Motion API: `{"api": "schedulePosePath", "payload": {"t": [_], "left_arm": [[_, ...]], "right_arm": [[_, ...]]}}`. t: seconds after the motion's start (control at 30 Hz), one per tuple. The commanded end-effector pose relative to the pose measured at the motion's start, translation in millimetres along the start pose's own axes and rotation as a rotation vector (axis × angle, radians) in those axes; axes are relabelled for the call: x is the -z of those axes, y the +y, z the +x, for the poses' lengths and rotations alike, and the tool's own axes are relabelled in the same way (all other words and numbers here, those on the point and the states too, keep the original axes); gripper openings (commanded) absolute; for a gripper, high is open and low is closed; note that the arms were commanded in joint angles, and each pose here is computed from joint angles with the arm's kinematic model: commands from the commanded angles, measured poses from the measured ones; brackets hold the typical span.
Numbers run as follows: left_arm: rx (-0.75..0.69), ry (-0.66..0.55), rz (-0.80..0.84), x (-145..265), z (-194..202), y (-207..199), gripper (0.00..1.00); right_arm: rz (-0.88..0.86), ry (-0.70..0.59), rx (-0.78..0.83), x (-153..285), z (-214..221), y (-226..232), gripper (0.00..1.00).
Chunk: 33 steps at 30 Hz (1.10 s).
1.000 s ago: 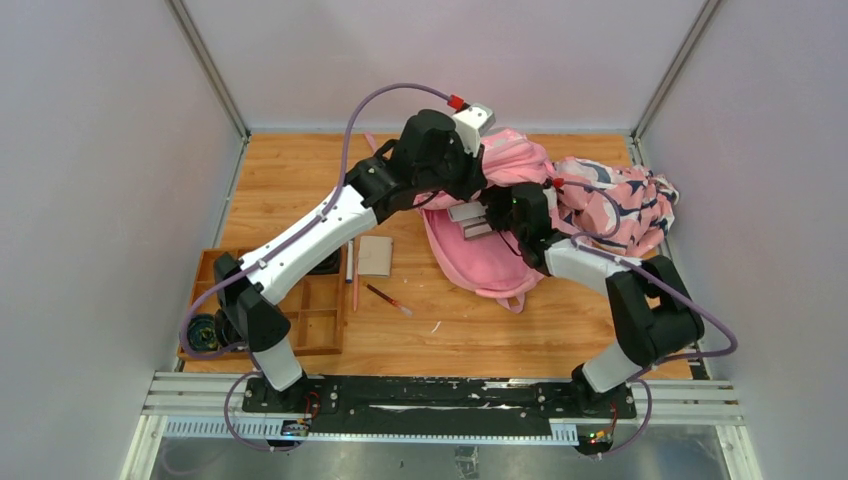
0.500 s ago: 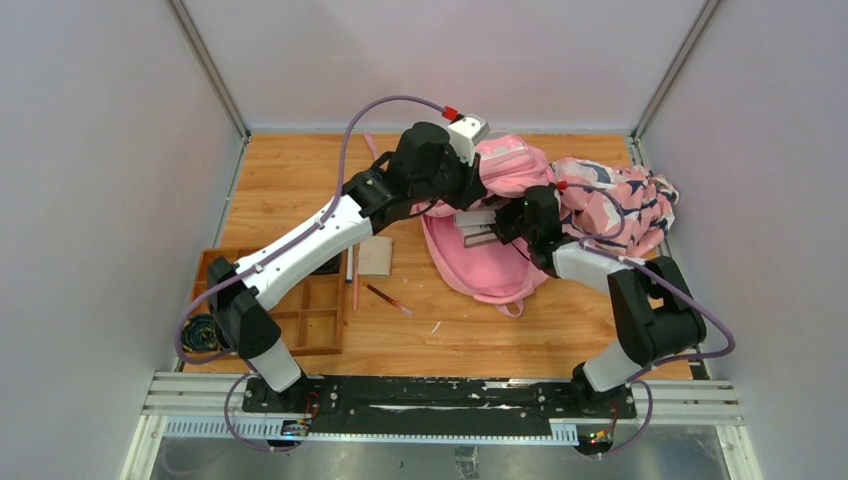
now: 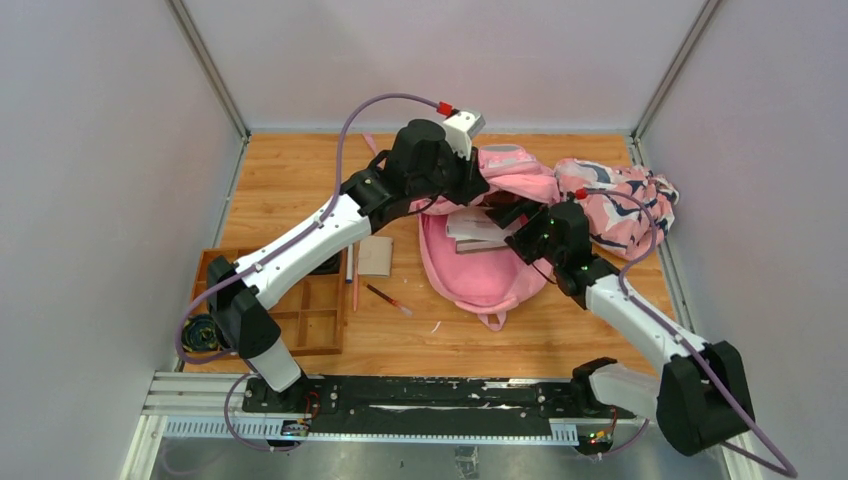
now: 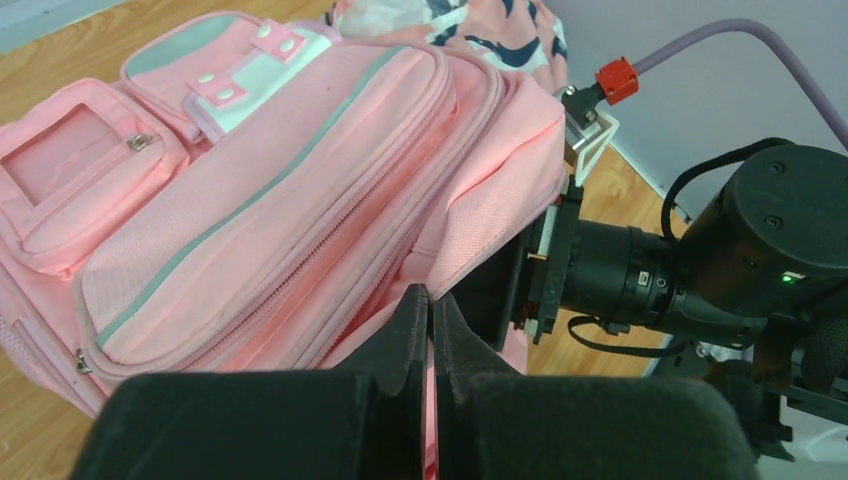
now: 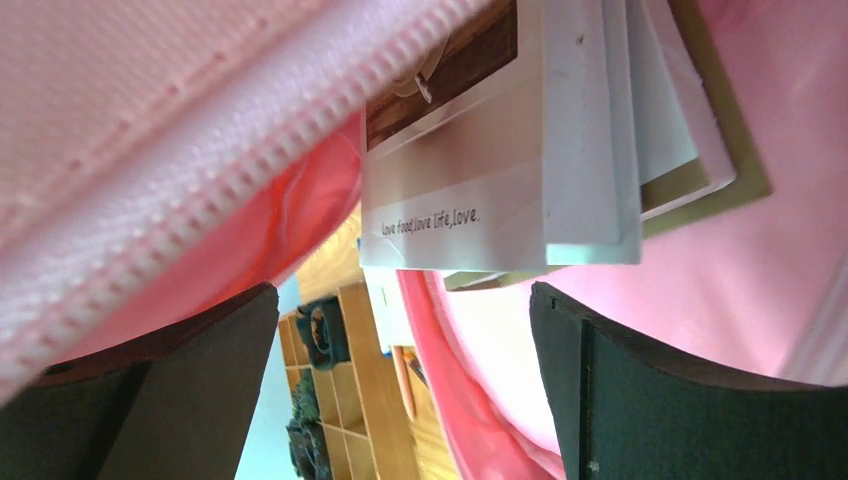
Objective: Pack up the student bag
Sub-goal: Place the book in the student bag.
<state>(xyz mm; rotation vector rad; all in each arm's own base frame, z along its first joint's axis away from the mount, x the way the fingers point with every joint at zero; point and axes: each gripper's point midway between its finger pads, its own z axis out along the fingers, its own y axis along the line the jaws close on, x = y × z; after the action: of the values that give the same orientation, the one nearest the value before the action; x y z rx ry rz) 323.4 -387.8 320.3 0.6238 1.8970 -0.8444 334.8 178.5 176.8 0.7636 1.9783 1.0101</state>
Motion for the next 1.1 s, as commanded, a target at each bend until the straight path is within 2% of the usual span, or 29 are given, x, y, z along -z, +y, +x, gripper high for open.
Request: {"api": "schedulePosePath", "payload": {"t": [0.0,0.3,0.47,0.67,0.8,0.97,1.0,1.07], "left_arm": [[0.008,-0.14,0.058,8.9,-42.2,-14.5,0.0],[0.075,-0.12,0.11,-13.5,-24.8,-18.8,0.0],[0.093,-0.111,0.067,-29.2,-17.0,-14.3,0.0],[0.093,-0.069,0.062,-39.1,-1.6,-15.2,0.0],[0.087,-0.007,0.097,-29.9,24.3,-19.4,0.0],[0.068,0.109,0.204,-18.3,73.7,-50.4,0.0],[0.056,0.139,0.234,-18.2,82.8,-58.5,0.03],[0.03,0.199,0.274,-18.8,96.2,-68.2,0.28]], "right_arm": [[0.039,0.034,0.086,27.9,10.0,-21.1,1.0],[0.078,0.181,0.302,104.4,52.0,-73.4,1.0],[-0.046,0.293,0.373,131.7,78.4,-70.9,1.0],[-0.109,0.423,0.381,140.8,101.0,-69.9,1.0],[-0.021,0.35,0.464,153.5,80.1,-71.0,1.0],[0.055,0.114,0.565,189.0,28.8,-51.0,0.99],[0.049,0.075,0.575,197.1,20.5,-42.6,0.99],[0.045,0.029,0.591,208.2,8.7,-29.2,0.99]]}}
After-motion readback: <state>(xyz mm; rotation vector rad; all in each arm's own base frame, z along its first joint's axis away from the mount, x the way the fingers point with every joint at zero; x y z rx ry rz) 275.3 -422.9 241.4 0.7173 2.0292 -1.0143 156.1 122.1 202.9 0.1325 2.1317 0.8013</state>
